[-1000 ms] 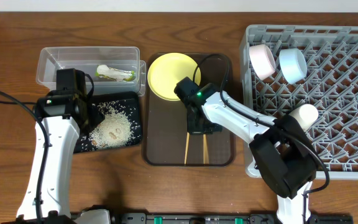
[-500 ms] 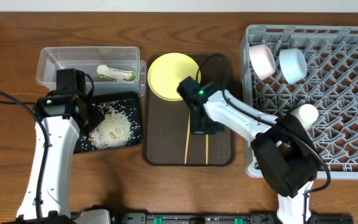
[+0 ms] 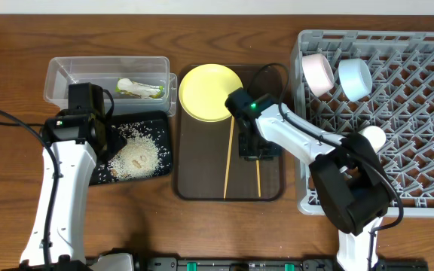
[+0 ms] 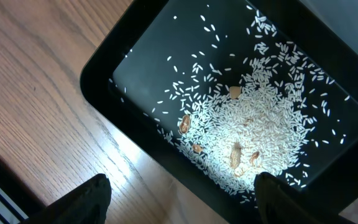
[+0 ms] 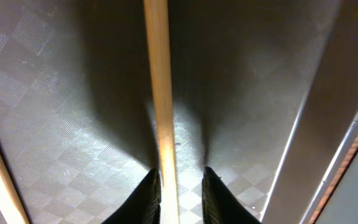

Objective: Sort waste into correct bins and load items into the dishwasher rack
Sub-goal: 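Carry the chopstick to the rack's front edge and drop it in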

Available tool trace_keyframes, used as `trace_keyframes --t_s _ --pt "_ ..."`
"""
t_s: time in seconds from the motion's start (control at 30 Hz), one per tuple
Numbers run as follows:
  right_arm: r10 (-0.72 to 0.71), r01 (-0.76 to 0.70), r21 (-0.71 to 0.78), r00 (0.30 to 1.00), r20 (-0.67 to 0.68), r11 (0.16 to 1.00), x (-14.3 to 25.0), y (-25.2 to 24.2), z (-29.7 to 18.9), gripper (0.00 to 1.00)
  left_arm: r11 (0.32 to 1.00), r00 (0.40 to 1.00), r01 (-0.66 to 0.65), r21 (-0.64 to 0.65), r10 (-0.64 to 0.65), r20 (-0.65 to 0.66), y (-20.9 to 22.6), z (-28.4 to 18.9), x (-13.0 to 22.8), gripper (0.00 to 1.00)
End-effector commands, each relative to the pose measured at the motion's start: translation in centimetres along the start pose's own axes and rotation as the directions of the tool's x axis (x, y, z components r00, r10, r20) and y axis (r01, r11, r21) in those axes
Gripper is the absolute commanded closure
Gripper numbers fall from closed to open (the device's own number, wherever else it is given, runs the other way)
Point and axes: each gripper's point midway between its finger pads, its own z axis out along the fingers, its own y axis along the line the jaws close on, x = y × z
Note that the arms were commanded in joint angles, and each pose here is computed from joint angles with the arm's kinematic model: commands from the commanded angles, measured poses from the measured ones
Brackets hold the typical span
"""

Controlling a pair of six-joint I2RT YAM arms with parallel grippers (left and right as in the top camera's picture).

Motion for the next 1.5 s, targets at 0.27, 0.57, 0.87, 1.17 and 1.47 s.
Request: trace_keyframes --t_s 0.27,0.57,0.87,1.17,1.47 --pt "-0.001 0.002 0.006 1.0 -0.025 1.0 1.4 -1.0 3.2 0.92 1.0 1.0 0.001 0.001 -0.001 0.01 0.1 -0.3 -0.3 0.23" --pt "-0.027 0.029 -0.043 0.998 0.052 0.999 -1.0 -0.5 -0.4 0.99 1.0 1.0 0.0 0.001 0.0 0.01 0.1 -0.3 -0.2 0.23" --pt "0.034 0.008 -0.126 0.946 0.323 0.992 -4.5 -4.7 -11.2 0.99 1.0 1.0 0.001 0.001 -0.001 0.01 0.1 -0.3 -0.3 0.23" --pt "-0.027 0.041 -0.038 0.95 0.312 0.998 -3.2 -10.9 -13.4 0.99 1.0 1.0 0.001 0.002 -0.001 0.011 0.1 -0.3 -0.3 0.23" --pt "-0.006 0.006 0.002 0.973 0.23 1.0 -1.8 -13.5 -8.9 0.99 1.0 1.0 0.001 0.002 -0.001 0.011 0.1 -0.3 -0.3 0.23"
